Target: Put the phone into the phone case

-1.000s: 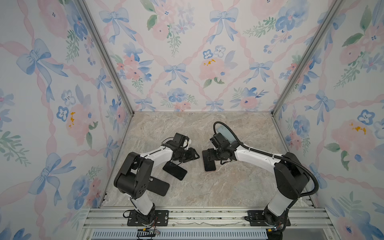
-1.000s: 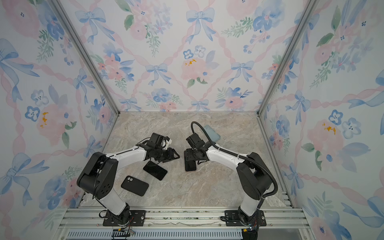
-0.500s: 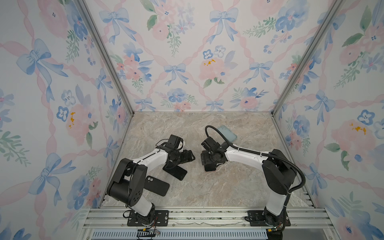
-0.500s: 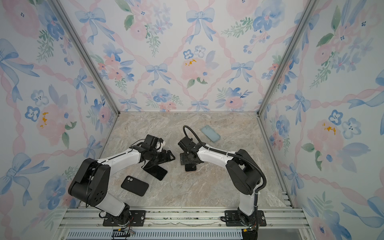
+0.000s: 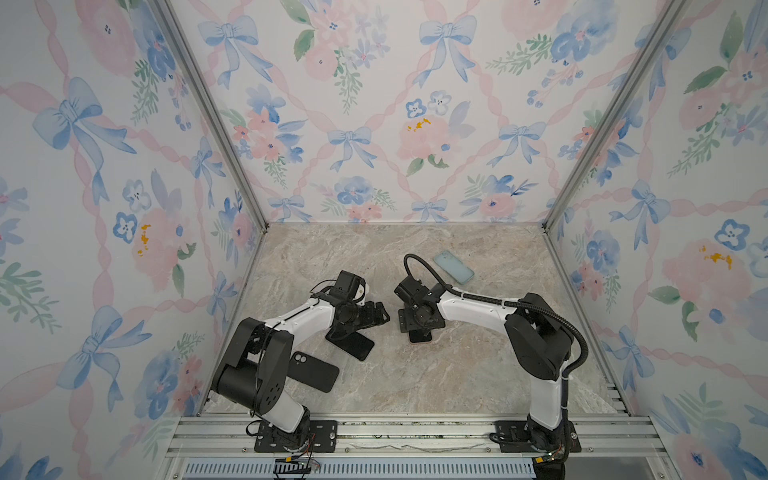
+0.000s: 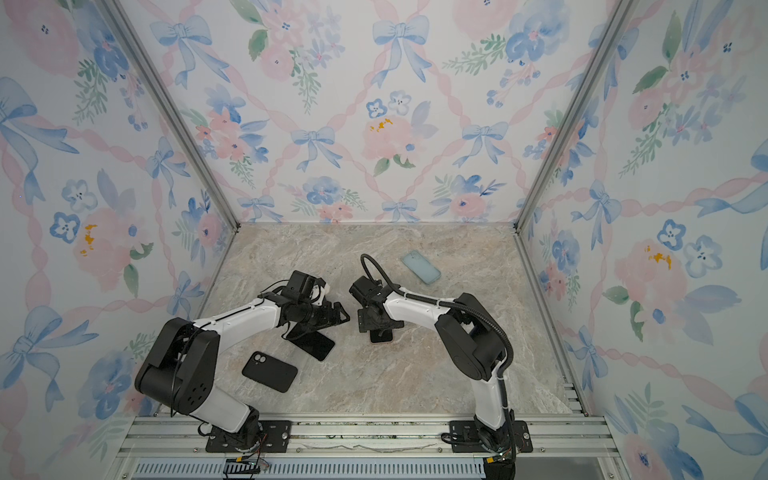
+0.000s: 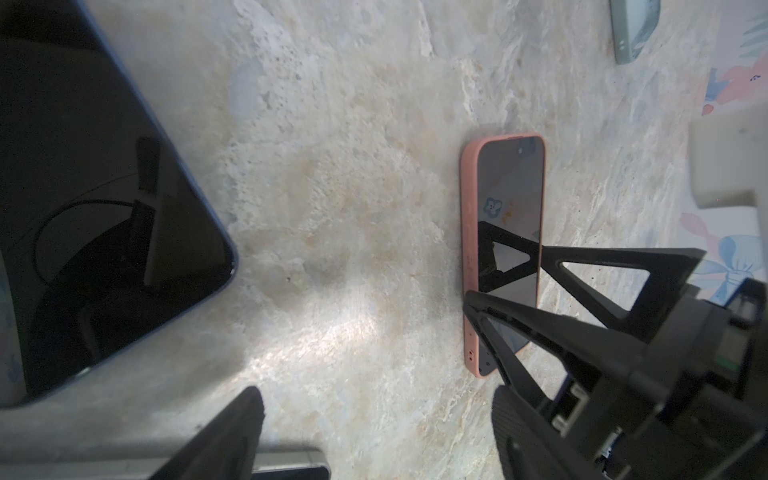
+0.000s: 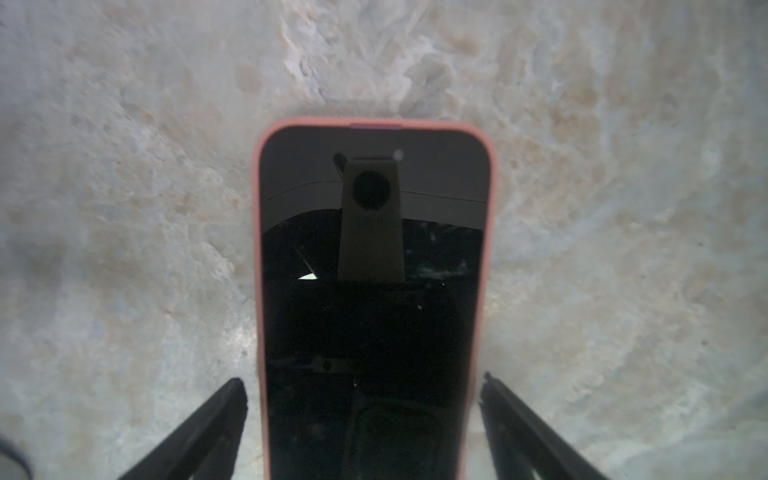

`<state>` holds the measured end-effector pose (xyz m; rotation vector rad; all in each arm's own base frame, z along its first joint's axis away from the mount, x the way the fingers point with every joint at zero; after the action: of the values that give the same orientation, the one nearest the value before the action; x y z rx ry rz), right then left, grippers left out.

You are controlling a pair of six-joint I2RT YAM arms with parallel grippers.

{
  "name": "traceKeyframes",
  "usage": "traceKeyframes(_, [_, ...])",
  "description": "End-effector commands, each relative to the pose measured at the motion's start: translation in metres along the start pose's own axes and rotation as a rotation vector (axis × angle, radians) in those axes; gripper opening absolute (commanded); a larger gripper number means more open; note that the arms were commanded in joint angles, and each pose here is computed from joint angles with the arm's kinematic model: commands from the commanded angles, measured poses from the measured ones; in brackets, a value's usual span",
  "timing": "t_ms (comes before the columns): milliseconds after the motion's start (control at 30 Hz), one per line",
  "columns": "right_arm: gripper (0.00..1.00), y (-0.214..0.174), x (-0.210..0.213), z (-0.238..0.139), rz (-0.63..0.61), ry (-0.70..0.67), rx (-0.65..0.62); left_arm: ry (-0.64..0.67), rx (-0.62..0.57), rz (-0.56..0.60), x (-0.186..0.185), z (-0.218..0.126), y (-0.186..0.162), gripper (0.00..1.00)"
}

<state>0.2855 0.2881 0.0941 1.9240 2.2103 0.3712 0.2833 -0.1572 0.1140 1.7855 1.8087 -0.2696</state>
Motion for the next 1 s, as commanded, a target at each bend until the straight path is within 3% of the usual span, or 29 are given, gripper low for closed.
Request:
traceKeyframes(0, [0.86, -0.003, 0.002, 0.003, -0.005, -0.039, 0.017, 0.007, 0.000, 0.005, 0.003, -0.005, -0.003, 0.87])
traceKeyframes(500, [0.71, 0.012, -0.001, -0.014, -0.010, -0.049, -0.018, -0.005, -0.014, 0.000, 0.002, -0.008, 0.002, 0.86])
traceKeyframes(967, [0.68, 0.083, -0.014, -0.030, -0.031, -0.037, -0.125, -0.026, -0.069, -0.004, -0.008, -0.017, 0.026, 0.85])
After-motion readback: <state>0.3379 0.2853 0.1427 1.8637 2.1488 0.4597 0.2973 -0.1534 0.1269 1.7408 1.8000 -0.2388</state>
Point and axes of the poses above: each gripper's point midway between its finger pads, its own z axis out along the fingers, its own x axis along the line the jaws close on, y = z × x, the point moved 7 cm from there along -z, back along the fingers, and after that the axes turned 1 degree about z, right-handed, at the moved point
